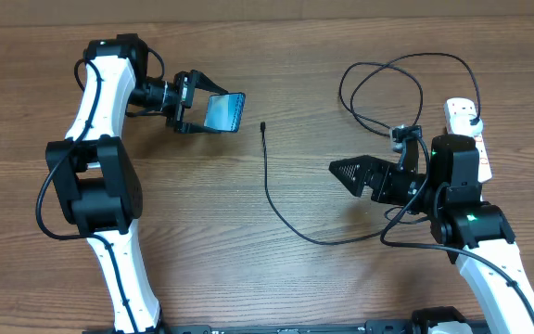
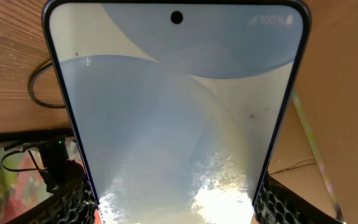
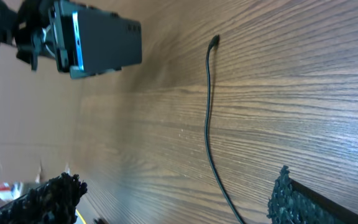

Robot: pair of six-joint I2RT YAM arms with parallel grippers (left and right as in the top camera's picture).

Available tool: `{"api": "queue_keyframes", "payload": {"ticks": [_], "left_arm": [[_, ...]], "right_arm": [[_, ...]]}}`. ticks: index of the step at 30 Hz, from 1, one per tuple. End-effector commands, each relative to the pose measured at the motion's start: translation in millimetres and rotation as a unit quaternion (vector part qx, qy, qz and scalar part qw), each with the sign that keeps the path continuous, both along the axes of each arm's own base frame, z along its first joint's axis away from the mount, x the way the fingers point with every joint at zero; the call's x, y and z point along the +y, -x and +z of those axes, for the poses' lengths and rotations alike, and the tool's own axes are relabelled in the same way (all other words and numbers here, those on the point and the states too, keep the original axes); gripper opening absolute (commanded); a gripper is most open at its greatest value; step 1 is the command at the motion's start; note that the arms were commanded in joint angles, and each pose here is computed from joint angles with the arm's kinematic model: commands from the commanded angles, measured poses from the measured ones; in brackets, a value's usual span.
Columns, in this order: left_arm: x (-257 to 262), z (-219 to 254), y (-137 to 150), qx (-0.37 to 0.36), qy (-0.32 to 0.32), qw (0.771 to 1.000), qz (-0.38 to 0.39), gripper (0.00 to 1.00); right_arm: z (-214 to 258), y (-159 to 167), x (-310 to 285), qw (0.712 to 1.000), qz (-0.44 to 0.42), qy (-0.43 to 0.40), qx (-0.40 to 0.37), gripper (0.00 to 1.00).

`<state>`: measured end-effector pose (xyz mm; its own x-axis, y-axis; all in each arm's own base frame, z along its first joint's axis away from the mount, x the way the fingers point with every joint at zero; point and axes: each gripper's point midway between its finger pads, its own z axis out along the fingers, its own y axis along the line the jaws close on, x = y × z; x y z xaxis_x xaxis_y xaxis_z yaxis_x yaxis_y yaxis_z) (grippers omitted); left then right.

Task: Plug charger to phone and switch on socket
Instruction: 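Move right gripper toward the phone held by left gripper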

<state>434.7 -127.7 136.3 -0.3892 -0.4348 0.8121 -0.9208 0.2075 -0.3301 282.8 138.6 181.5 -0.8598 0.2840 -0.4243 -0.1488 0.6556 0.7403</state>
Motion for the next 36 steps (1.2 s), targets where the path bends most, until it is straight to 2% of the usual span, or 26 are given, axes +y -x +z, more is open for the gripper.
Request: {"api": "queue_keyframes", "payload": {"ticks": [1,5,11,20,27,32,36], "left_arm": [[-11,12,-3,-0.003,0.022,1.000,-0.002,0.41],[-17,4,1,0.007,-0.003,1.000,-0.011,0.40],[-30,3,5,0.011,-0.008,1.000,-0.023,0.41],[-34,-8,10,0.015,-0.046,0.998,-0.037,0.40],[-24,-27,13,0.031,-0.119,0.992,-0.037,0.40],[-9,-43,15,0.040,-0.185,0.981,-0.035,0.40],[-4,-49,16,0.037,-0.213,0.976,-0.040,0.40]], "right_arm": [[6,-11,-3,0.999,-0.035,-0.016,0.017,0.98],[-7,-14,-1,0.998,-0.041,-0.021,0.051,0.94],[-20,-17,6,0.995,-0.042,-0.022,0.083,0.90],[-6,-40,8,0.995,-0.058,0.002,0.078,0.88],[-6,-60,27,0.995,-0.045,0.022,0.084,0.88],[-22,-70,52,0.995,-0.016,0.024,0.094,0.88],[-32,-74,75,0.996,0.004,0.015,0.093,0.88]]}}
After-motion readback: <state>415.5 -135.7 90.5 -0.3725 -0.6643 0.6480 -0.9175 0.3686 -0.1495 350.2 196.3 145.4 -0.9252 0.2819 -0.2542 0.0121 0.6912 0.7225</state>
